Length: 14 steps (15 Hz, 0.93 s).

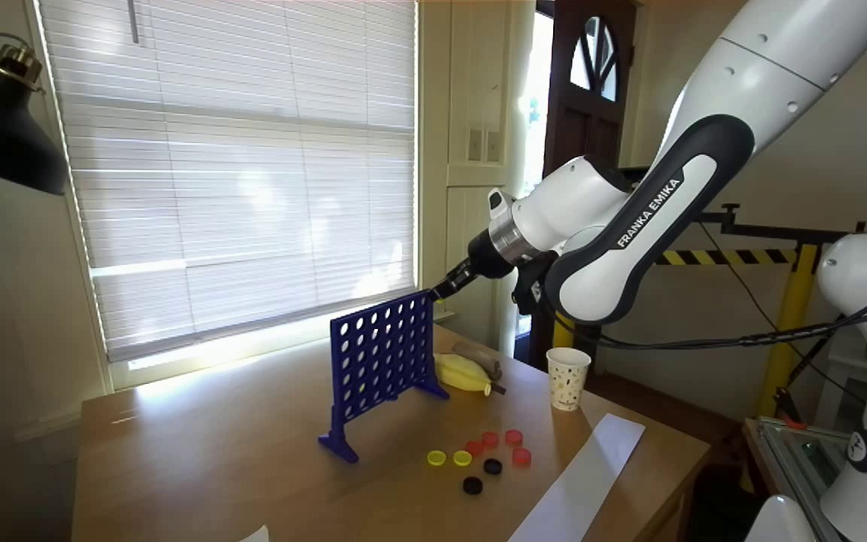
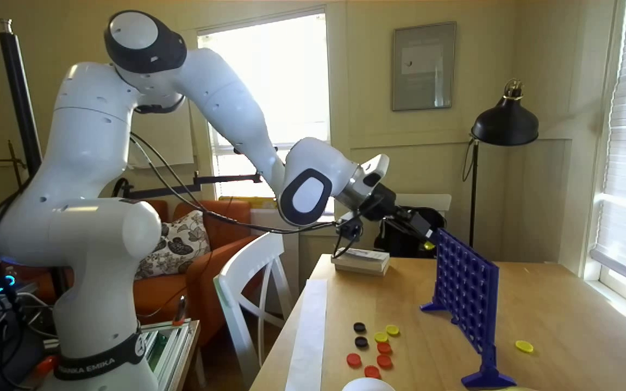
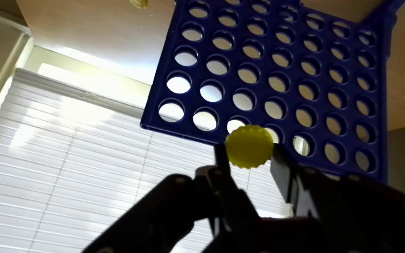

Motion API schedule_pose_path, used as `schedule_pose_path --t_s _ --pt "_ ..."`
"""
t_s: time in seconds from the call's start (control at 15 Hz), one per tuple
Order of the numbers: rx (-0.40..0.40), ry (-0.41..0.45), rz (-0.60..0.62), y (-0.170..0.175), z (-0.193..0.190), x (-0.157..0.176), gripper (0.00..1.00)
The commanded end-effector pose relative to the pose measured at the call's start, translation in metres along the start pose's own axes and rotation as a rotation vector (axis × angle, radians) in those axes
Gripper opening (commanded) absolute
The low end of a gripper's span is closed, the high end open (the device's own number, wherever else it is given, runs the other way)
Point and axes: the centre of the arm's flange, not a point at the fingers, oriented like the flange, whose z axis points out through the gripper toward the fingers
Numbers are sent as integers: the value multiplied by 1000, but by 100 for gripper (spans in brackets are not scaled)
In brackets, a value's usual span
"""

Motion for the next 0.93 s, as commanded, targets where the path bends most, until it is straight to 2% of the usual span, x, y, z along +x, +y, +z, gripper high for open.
schedule_pose_path --t_s 0.0,0.87 --pt "-51 43 27 8 -25 -7 10" --pt "-110 124 79 67 1 2 10"
